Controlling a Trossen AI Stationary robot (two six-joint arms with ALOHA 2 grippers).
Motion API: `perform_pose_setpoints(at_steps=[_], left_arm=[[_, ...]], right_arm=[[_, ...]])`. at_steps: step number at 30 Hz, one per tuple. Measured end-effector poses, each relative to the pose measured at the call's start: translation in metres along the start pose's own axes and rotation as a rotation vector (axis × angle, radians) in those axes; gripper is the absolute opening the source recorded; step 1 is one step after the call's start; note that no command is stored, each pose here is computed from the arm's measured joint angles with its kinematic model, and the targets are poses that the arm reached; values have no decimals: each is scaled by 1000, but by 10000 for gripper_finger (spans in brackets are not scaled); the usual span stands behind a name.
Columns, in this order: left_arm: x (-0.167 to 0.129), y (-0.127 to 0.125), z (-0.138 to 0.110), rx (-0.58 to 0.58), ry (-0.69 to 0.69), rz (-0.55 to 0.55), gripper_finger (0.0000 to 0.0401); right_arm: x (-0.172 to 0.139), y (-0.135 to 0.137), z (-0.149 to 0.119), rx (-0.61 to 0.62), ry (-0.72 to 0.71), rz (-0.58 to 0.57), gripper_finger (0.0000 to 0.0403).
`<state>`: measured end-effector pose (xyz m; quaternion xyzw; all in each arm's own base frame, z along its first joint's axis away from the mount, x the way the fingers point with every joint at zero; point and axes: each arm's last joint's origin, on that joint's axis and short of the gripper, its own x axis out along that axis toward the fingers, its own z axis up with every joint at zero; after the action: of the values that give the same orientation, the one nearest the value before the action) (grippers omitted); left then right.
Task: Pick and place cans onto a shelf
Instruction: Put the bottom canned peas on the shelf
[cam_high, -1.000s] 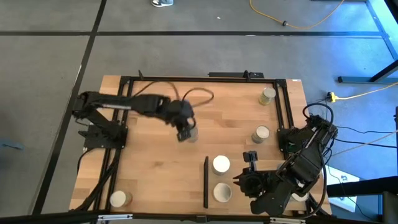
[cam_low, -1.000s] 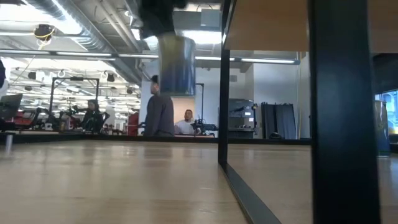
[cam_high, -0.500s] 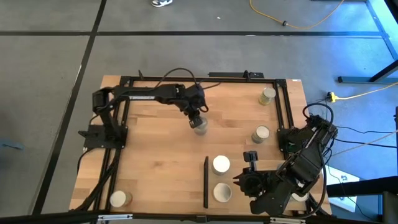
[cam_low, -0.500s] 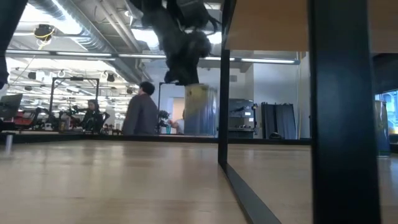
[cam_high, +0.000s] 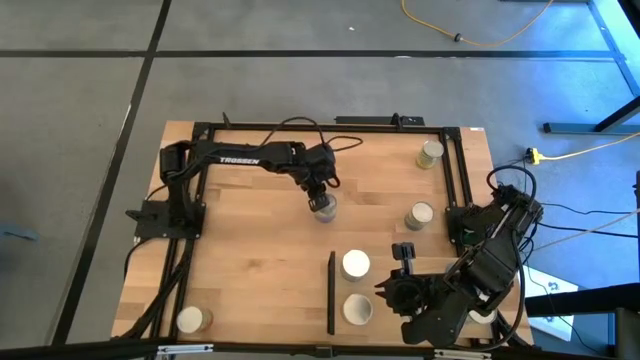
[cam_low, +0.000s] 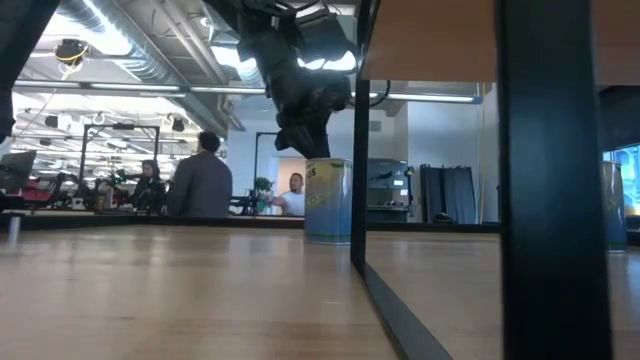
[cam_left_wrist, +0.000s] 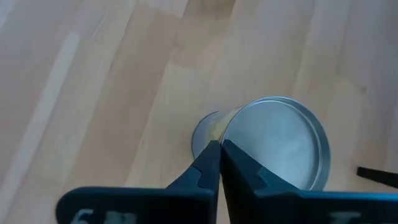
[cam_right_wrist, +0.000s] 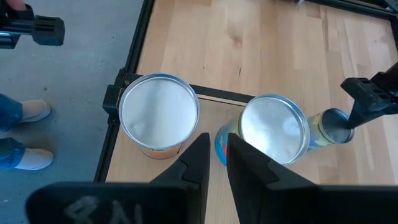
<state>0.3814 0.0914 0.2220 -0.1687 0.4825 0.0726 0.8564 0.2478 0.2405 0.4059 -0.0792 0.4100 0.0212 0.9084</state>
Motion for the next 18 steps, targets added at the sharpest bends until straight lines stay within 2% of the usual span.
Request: perform_pose_setpoints(at_steps=[11,18], left_arm=[[0,-8,1,-27,-1,11,46],[-23,-15,27,-41,-87,-4,46]], right_arm=[[0,0,0,0,0,0,57],[0,0,0,-1,0,0,57]])
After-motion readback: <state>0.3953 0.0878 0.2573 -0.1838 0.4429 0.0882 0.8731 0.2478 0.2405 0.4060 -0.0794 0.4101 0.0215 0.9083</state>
